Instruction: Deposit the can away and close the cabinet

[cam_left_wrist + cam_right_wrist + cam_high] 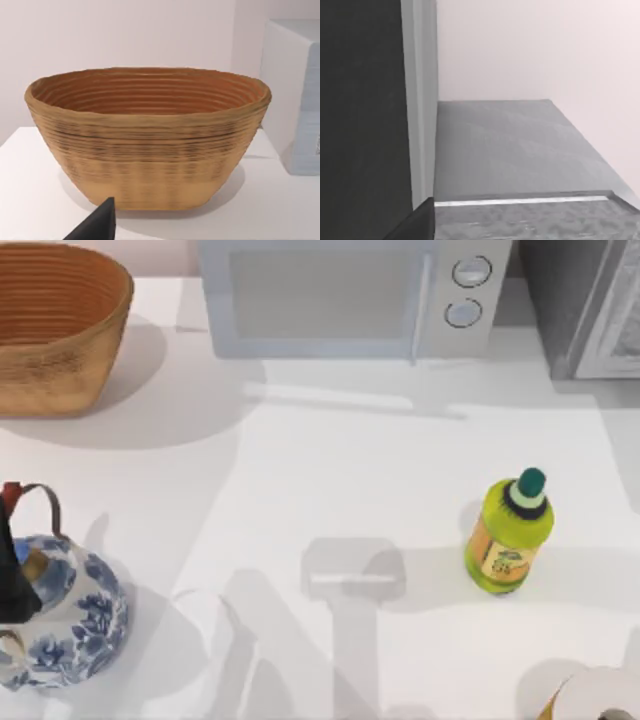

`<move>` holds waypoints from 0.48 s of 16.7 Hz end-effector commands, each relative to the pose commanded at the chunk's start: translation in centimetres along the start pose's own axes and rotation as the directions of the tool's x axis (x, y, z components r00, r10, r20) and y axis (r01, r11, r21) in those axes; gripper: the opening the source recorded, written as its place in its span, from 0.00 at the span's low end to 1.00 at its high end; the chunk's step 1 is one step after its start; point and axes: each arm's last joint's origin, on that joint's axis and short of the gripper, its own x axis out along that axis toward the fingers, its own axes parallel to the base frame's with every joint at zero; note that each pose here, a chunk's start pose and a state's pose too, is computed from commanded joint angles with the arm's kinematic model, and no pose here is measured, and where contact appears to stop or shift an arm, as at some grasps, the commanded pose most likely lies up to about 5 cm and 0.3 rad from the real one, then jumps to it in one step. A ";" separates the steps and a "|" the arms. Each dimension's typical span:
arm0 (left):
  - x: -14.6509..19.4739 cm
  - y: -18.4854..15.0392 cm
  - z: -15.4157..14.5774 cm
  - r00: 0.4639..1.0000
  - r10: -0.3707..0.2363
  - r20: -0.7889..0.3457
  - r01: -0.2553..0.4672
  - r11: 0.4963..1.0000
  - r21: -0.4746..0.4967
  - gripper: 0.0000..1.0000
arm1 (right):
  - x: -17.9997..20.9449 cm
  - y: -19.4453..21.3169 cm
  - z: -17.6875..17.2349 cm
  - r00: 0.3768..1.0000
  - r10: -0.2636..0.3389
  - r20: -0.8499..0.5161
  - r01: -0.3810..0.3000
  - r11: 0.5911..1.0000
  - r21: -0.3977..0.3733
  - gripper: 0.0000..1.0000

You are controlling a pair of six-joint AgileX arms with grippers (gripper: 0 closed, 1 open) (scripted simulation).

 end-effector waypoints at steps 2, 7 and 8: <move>0.0 0.0 0.0 1.000 0.000 0.000 0.000 1.000 0.000 1.00 | 1.2 3.2 -0.1 1.000 -0.001 0.000 0.001 1.000 0.014 1.00; 0.0 0.0 0.0 1.000 0.000 0.000 0.000 1.000 0.000 1.00 | 2.2 12.0 -0.4 0.999 0.036 -0.021 -0.036 0.999 0.038 1.00; 0.0 0.0 0.0 1.000 0.000 0.000 0.000 1.000 0.000 1.00 | 2.0 13.6 -0.4 0.999 0.046 -0.026 -0.045 0.998 0.039 1.00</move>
